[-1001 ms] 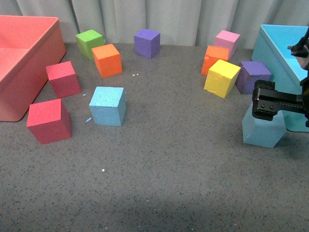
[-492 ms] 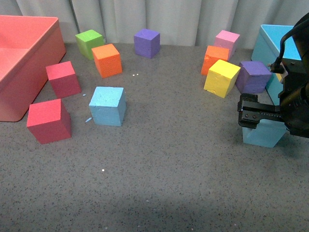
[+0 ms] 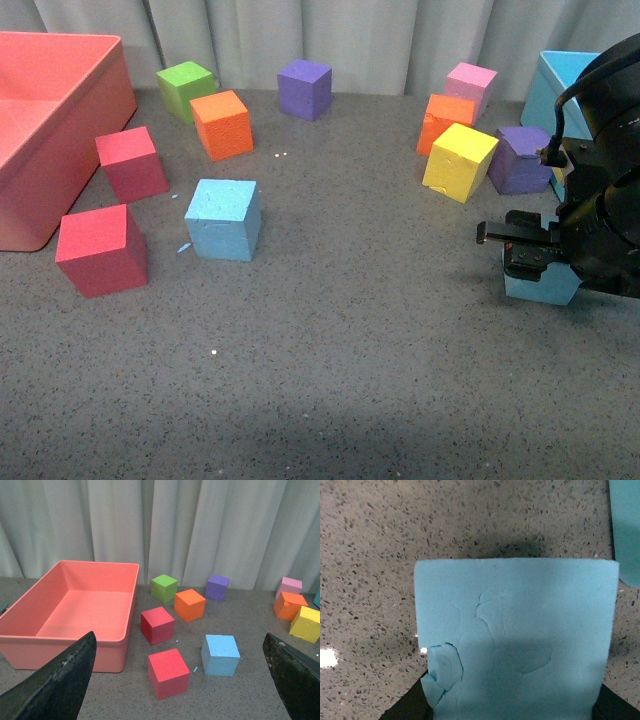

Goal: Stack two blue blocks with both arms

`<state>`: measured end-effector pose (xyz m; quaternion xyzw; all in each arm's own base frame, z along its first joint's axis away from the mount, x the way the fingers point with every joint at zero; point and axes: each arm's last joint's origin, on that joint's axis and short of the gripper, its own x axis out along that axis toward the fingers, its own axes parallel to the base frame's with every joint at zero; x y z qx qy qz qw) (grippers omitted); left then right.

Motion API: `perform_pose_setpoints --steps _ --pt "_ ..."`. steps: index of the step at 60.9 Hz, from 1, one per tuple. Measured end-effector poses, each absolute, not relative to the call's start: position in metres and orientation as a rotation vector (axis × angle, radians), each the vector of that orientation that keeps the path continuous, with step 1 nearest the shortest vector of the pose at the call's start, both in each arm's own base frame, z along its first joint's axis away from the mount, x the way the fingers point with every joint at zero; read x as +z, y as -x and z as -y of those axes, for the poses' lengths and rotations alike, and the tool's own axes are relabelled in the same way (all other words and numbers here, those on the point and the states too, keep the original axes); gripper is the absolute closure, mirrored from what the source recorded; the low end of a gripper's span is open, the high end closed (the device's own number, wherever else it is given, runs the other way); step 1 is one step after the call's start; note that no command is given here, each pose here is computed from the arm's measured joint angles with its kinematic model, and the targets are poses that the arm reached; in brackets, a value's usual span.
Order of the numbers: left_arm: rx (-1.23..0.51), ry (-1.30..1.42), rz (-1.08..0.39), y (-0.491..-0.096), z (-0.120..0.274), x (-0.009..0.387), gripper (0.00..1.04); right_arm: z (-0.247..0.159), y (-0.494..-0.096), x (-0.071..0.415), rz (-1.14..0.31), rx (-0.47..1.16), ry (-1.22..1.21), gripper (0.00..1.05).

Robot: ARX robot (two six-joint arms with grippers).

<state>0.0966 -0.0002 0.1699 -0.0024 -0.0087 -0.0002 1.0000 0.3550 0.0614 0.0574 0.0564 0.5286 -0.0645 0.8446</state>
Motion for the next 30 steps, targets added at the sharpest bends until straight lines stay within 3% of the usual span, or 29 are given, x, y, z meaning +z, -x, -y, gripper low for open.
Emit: perform_pose_setpoints --steps 30 --pt "0.0 0.005 0.017 -0.097 0.0 0.17 0.07 -0.111 -0.349 0.096 -1.047 0.033 -0.116 0.64"
